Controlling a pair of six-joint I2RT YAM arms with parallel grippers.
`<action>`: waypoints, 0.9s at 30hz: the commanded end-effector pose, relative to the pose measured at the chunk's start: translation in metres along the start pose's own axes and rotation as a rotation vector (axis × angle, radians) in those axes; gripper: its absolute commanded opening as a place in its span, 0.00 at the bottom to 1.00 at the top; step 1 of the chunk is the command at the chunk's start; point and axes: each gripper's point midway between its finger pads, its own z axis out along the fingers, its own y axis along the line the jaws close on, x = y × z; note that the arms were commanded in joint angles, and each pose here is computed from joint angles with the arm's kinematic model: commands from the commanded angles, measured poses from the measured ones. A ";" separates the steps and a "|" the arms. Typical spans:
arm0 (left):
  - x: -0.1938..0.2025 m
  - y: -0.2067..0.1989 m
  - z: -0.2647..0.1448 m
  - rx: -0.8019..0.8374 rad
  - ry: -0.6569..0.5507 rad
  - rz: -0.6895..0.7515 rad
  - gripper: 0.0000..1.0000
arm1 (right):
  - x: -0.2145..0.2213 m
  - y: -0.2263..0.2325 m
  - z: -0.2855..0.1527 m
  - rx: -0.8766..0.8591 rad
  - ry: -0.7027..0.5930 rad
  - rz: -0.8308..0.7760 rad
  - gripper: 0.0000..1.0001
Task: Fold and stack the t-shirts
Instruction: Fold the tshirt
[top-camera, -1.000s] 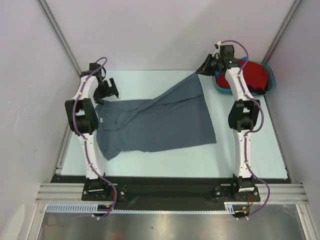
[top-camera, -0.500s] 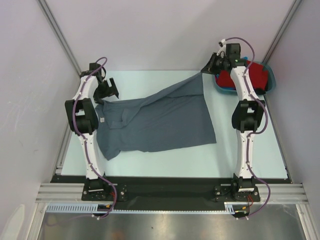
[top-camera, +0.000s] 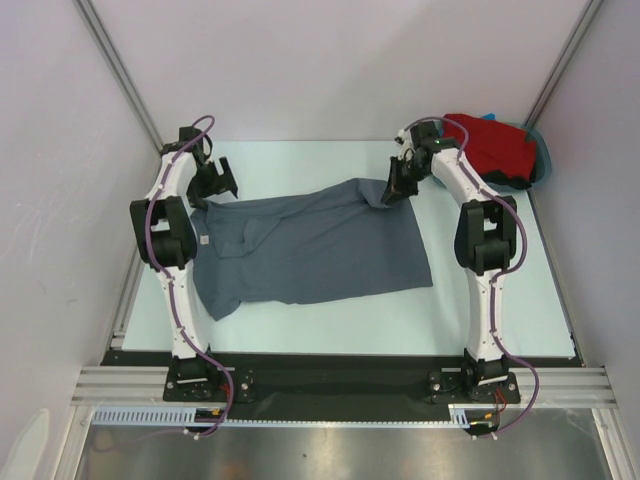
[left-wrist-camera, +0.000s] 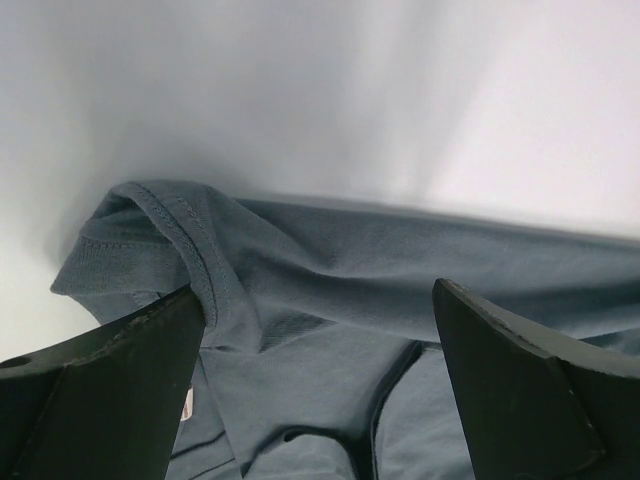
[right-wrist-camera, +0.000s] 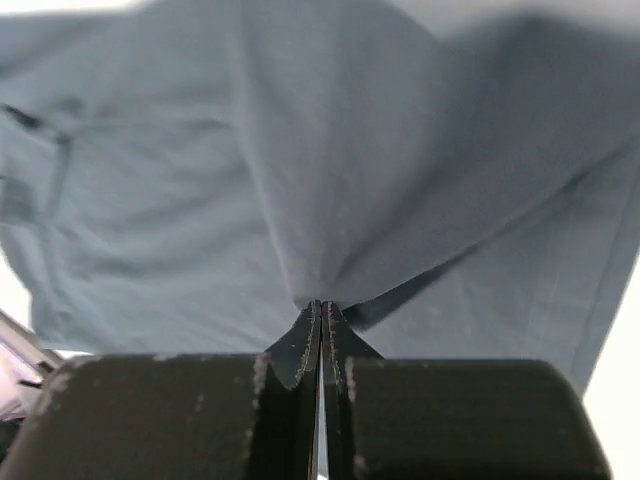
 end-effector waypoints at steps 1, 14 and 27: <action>-0.009 -0.010 -0.023 0.033 -0.045 -0.006 1.00 | 0.001 0.002 -0.034 0.089 -0.040 -0.025 0.00; -0.010 -0.012 -0.021 0.047 -0.046 0.003 1.00 | -0.031 -0.065 -0.068 0.443 -0.226 0.124 0.00; -0.007 -0.014 -0.021 0.056 -0.035 0.010 1.00 | -0.025 -0.075 -0.049 0.518 -0.136 0.173 0.00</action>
